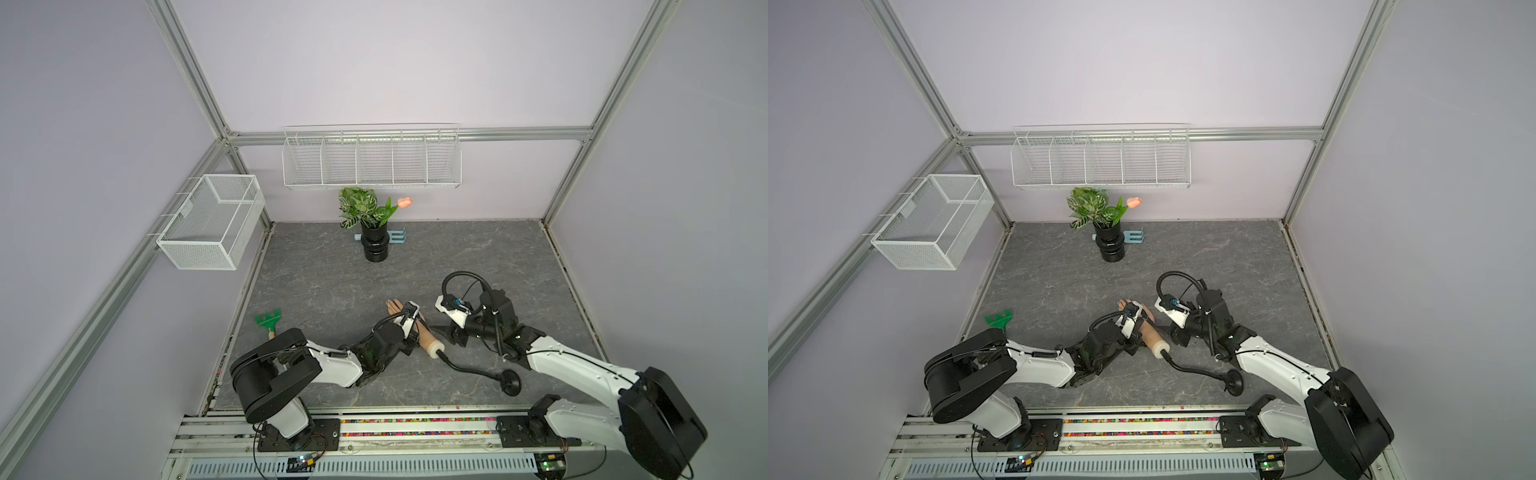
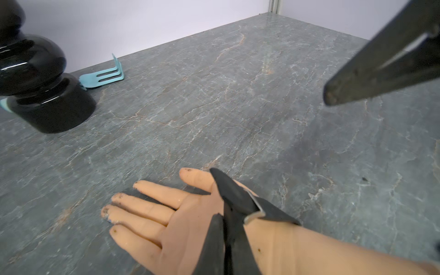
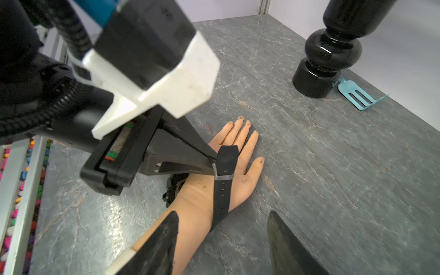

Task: Take off the watch
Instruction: Pick up the hand from the center of the board, then untie the watch from the hand.

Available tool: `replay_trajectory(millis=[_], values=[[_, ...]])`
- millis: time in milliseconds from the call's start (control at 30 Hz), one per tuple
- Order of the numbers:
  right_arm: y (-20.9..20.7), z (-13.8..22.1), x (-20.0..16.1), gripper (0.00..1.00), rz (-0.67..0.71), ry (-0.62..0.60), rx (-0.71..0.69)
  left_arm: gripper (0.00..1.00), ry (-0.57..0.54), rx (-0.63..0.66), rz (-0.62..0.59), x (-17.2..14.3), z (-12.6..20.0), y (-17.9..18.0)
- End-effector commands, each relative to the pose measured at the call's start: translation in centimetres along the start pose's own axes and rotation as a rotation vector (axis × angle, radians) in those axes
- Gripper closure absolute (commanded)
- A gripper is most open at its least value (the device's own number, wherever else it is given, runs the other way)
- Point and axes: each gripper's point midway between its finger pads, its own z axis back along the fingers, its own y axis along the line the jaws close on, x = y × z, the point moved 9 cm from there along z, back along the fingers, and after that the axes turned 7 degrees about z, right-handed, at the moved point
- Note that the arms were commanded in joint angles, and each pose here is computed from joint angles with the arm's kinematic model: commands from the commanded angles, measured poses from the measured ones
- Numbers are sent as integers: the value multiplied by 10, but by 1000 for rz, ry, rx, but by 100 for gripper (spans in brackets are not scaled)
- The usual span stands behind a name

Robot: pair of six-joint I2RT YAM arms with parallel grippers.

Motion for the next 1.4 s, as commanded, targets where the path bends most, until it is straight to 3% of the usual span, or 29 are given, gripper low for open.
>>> replay_trajectory(millis=[0,300,400,567,667,767,867,1133,1367], values=[[-1,-14,-5,45,-4,34,-153,100,-114,67,111,11,5,8],[3,-39,-17,47,53,150,-276,100,-113,-48,123,6,8,1],[11,-44,-16,48,76,131,-178,100,-110,-39,129,7,9,2],[19,-55,-17,42,99,106,-48,100,-147,-70,195,17,12,-1],[19,-60,-18,38,94,84,-46,100,-160,-101,252,20,10,-4],[21,-62,-16,27,86,43,-34,100,-154,-103,298,20,7,-5],[16,-66,-17,25,72,73,-76,100,-153,-109,315,19,6,-5],[17,-74,-34,35,154,217,-333,100,-146,-77,333,21,7,-3],[9,-62,-35,57,158,247,-515,100,-155,-62,345,24,14,0]])
